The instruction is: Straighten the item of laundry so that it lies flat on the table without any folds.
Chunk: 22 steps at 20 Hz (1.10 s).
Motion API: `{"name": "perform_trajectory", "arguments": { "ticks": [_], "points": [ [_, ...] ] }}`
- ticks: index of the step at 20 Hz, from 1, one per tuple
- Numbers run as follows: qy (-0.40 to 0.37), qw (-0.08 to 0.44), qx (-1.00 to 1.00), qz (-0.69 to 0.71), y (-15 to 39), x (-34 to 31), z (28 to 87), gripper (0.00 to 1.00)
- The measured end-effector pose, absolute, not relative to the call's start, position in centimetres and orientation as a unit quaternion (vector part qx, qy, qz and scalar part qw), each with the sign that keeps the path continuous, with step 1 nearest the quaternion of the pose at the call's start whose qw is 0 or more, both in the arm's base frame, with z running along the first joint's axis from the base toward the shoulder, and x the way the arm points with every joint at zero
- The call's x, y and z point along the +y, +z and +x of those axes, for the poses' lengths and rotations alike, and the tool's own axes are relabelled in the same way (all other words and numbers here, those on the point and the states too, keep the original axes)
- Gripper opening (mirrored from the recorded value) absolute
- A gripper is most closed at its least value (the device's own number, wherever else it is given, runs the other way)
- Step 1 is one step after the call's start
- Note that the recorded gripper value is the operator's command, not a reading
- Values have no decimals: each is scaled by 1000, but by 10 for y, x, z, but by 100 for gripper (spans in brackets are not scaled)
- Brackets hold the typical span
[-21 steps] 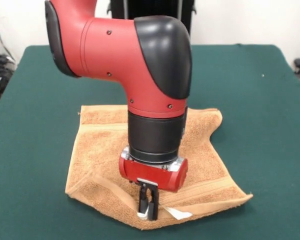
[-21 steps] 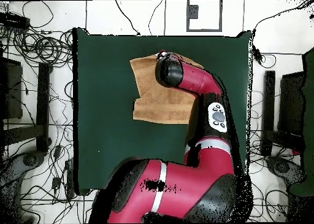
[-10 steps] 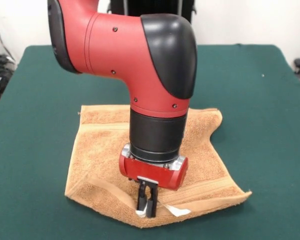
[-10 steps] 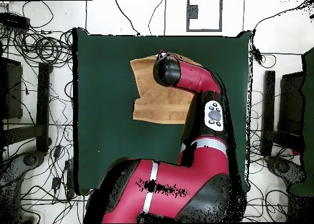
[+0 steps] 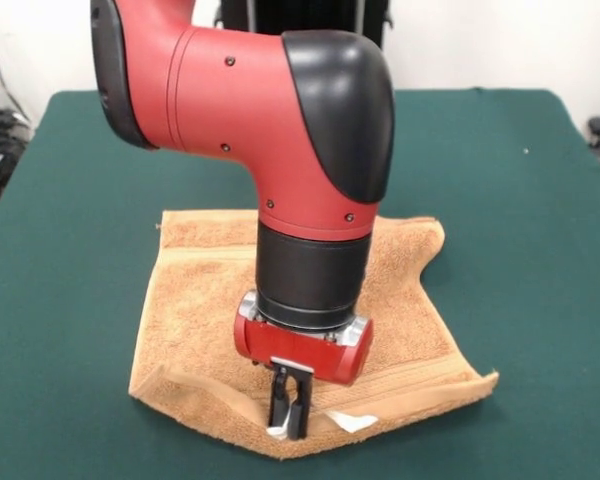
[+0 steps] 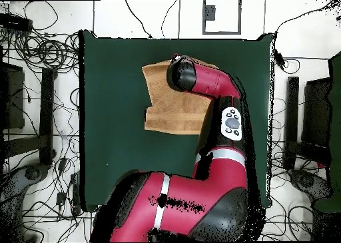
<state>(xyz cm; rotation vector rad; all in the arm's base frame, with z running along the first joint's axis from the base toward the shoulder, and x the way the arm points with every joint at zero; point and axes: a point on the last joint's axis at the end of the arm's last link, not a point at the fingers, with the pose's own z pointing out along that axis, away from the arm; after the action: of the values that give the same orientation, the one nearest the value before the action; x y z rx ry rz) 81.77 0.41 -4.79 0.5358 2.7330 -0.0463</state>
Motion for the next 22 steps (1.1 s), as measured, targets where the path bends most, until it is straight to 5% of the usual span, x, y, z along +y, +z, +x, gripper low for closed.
{"name": "perform_trajectory", "arguments": {
  "ticks": [11, 12, 22],
  "points": [
    [-28, 180, 968, 172, -48, 2, 819, 0],
    [-28, 180, 968, 171, -48, 2, 819, 100],
    [-35, 176, 969, 170, -47, -4, 822, 100]
  ]
}}
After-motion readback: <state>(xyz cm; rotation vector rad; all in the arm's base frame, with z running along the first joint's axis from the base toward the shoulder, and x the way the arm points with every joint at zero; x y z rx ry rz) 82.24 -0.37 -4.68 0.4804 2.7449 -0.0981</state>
